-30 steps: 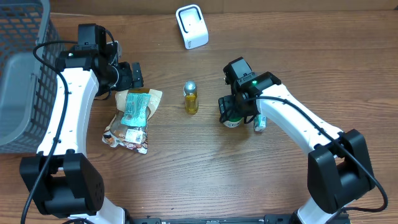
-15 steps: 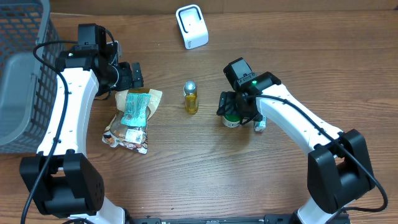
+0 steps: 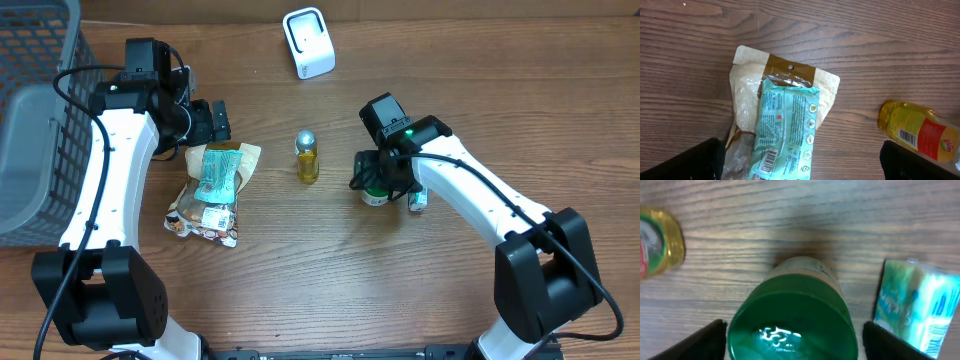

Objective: Scan the item barcode
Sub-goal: 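Lift the green-lidded jar slightly with the right gripper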

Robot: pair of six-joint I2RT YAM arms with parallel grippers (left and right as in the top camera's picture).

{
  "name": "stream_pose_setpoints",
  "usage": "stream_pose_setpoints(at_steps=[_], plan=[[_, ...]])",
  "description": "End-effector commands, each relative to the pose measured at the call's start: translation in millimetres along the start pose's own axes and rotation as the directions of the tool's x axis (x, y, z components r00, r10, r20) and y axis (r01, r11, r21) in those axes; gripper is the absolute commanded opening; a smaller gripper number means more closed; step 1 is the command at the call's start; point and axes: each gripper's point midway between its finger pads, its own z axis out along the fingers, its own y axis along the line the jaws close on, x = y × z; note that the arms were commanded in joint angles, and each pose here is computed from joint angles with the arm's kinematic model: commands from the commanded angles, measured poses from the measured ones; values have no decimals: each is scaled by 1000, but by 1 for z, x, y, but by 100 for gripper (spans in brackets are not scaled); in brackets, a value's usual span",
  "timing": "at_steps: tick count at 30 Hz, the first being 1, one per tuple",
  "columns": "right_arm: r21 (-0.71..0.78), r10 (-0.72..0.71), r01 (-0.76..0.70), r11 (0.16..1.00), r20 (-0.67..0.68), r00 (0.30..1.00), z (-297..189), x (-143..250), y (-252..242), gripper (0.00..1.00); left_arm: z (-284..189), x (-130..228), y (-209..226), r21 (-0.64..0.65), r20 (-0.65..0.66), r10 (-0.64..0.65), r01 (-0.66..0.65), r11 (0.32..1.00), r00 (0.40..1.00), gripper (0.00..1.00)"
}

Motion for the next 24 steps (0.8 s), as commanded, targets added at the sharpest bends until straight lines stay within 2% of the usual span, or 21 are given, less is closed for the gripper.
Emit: stream_pose_setpoints(at_steps=[1,4,10,14,21,24], plan=[[8,-23,23,1000,20,1000,-1,-4,-2,100,-11,-7,-5,14,34,18,-19,1000,999,100],[4,22,-22,1000,26,999,-1,-5,-1,100,-11,-7,-5,14,34,18,-19,1000,999,100],[-8,13,-12,1000,51,999,-1,-11,3,100,-11,-7,-5,14,34,18,-19,1000,999,100],[77,3,-10,997,81,997,6,-18,-11,100,-11,-7,-5,14,34,18,-19,1000,999,100],[71,-20,16,997,62,998,21,-14,0,100,-11,-7,-5,14,34,18,-19,1000,999,100],[122,-44,33,992,85,995,20,-14,-2,98,-11,-7,-5,14,34,18,-19,1000,999,100]])
